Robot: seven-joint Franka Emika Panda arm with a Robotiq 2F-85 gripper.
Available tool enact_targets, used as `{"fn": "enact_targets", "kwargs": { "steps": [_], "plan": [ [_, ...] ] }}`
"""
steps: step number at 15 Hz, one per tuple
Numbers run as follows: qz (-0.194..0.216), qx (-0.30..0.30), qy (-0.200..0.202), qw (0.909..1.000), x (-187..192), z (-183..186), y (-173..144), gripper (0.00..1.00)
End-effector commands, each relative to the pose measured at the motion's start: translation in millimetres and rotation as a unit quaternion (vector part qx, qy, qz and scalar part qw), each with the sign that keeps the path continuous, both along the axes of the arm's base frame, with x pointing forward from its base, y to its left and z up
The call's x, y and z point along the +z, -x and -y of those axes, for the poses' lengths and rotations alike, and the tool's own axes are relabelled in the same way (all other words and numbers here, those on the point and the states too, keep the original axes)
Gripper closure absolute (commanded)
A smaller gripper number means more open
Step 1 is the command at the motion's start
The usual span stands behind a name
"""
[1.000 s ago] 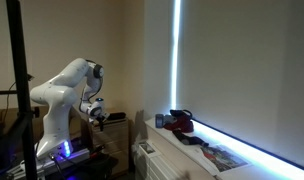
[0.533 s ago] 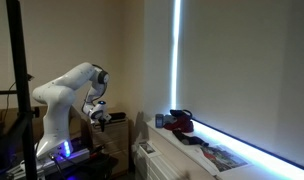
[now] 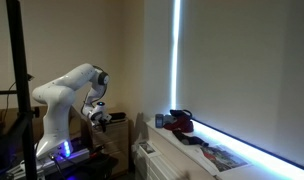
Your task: Pull out the sliding tray
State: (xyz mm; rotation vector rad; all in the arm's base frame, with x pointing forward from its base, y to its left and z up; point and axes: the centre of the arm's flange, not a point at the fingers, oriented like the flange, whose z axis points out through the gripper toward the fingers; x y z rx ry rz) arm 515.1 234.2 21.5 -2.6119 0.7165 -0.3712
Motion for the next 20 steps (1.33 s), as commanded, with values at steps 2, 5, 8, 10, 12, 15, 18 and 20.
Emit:
{"fn": "enact_targets", "kwargs": {
  "steps": [2, 5, 8, 10, 12, 15, 18, 20],
  "plan": [
    [0.044, 0.061, 0.085, 0.9935, -20, -2, 19, 0.00],
    [0.041, 0.054, 0.121, 0.9903, -21, 4, 17, 0.00],
    [0.018, 0.012, 0.142, 0.9896, -18, 23, 20, 0.00],
    [-0.014, -0.015, 0.138, 0.9902, -18, 42, 26, 0.00],
    [-0.031, -0.039, 0.135, 0.9896, -18, 62, 40, 0.00],
    [-0.052, -0.075, 0.148, 0.9849, -18, 96, 63, 0.00],
    [-0.080, -0.107, 0.162, 0.9777, -13, 132, 89, 0.00],
    [-0.100, -0.130, 0.172, 0.9714, -12, 158, 106, 0.00]
  ]
}}
